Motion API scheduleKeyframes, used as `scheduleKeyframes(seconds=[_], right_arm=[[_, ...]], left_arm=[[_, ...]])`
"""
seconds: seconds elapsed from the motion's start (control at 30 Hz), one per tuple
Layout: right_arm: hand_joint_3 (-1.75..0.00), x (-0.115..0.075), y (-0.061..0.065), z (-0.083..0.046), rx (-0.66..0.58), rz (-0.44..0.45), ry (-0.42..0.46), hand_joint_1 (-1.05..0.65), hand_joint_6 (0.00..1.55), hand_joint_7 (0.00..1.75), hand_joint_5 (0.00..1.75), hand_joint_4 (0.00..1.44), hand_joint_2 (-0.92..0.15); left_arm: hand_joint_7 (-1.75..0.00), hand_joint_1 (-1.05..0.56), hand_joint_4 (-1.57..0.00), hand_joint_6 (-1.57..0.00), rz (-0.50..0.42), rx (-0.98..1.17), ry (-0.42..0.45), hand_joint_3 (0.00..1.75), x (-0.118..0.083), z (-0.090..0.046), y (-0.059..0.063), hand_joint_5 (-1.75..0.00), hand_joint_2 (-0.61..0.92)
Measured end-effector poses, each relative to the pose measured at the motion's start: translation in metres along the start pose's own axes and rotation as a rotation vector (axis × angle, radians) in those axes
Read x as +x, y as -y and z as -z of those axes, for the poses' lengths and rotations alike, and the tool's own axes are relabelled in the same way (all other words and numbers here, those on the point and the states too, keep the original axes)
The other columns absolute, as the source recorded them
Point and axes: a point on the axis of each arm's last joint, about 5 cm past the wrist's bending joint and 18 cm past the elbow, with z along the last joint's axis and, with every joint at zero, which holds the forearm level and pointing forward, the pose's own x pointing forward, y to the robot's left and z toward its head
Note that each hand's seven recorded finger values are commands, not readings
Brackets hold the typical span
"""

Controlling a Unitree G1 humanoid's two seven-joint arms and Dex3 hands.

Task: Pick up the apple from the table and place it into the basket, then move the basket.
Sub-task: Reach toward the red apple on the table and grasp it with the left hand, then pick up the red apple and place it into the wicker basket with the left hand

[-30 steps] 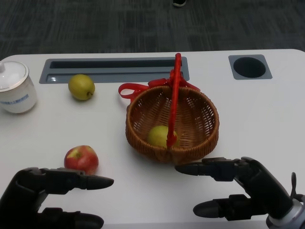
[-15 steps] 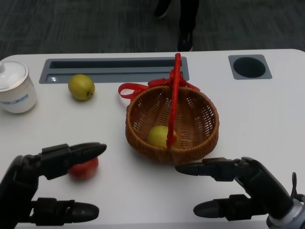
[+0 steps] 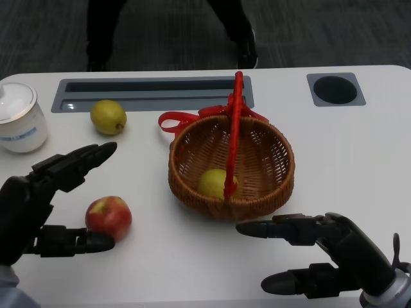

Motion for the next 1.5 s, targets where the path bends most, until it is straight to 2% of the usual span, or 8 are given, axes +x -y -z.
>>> scheduleKeyframes(seconds=[0.3, 0.5, 0.73, 0.87, 1.2, 1.3, 1.43, 1.5], right_arm=[[0.0, -0.001, 0.0, 0.0, 0.008, 0.004, -0.001, -0.37, 0.76, 0.0, 0.0, 0.83, -0.84], [0.0, -0.001, 0.0, 0.0, 0.009, 0.0, 0.0, -0.38, 0.76, 0.0, 0.0, 0.83, -0.84], [0.0, -0.001, 0.001, -0.001, 0.007, -0.002, 0.004, -0.39, 0.76, 0.0, 0.0, 0.83, -0.84], [0.0, -0.001, 0.001, -0.002, 0.006, -0.002, 0.007, -0.4, 0.77, 0.0, 0.0, 0.84, -0.84], [0.0, -0.003, 0.0, -0.003, 0.008, 0.0, 0.005, -0.4, 0.77, 0.0, 0.0, 0.84, -0.85], [0.0, -0.003, -0.001, -0.003, 0.008, 0.001, 0.005, -0.4, 0.76, 0.0, 0.0, 0.83, -0.85], [0.0, -0.003, -0.001, -0.003, 0.008, 0.001, 0.006, -0.4, 0.77, 0.0, 0.0, 0.84, -0.85], [0.0, -0.003, -0.001, -0.003, 0.008, 0.001, 0.005, -0.4, 0.77, 0.0, 0.0, 0.84, -0.85]], left_arm=[[-0.02, -0.73, -0.5, -0.46, 0.042, -0.021, -0.112, 0.0, 0.007, 0.011, 0.026, -0.03, 0.59], [0.0, -0.8, -0.41, -0.38, 0.119, 0.056, -0.223, 0.01, 0.015, 0.02, 0.041, 0.0, 0.65], [0.0, -0.7, -0.4, -0.36, 0.223, 0.173, -0.339, 0.01, 0.025, 0.028, 0.048, 0.0, 0.61], [0.0, -0.71, -0.4, -0.36, 0.27, 0.212, -0.401, 0.02, 0.026, 0.029, 0.055, 0.0, 0.65], [-0.02, -0.7, -0.47, -0.41, 0.278, 0.174, -0.48, 0.01, 0.035, 0.028, 0.062, -0.03, 0.68], [-0.04, -0.64, -0.62, -0.55, 0.268, 0.135, -0.469, 0.01, 0.036, 0.026, 0.065, -0.06, 0.69], [-0.08, -0.25, -1.06, -0.95, 0.212, 0.028, -0.47, 0.01, 0.037, 0.021, 0.071, -0.1, 0.77], [-0.07, -0.16, -1.18, -1.07, 0.168, -0.012, -0.486, 0.01, 0.036, 0.021, 0.072, -0.1, 0.81]])
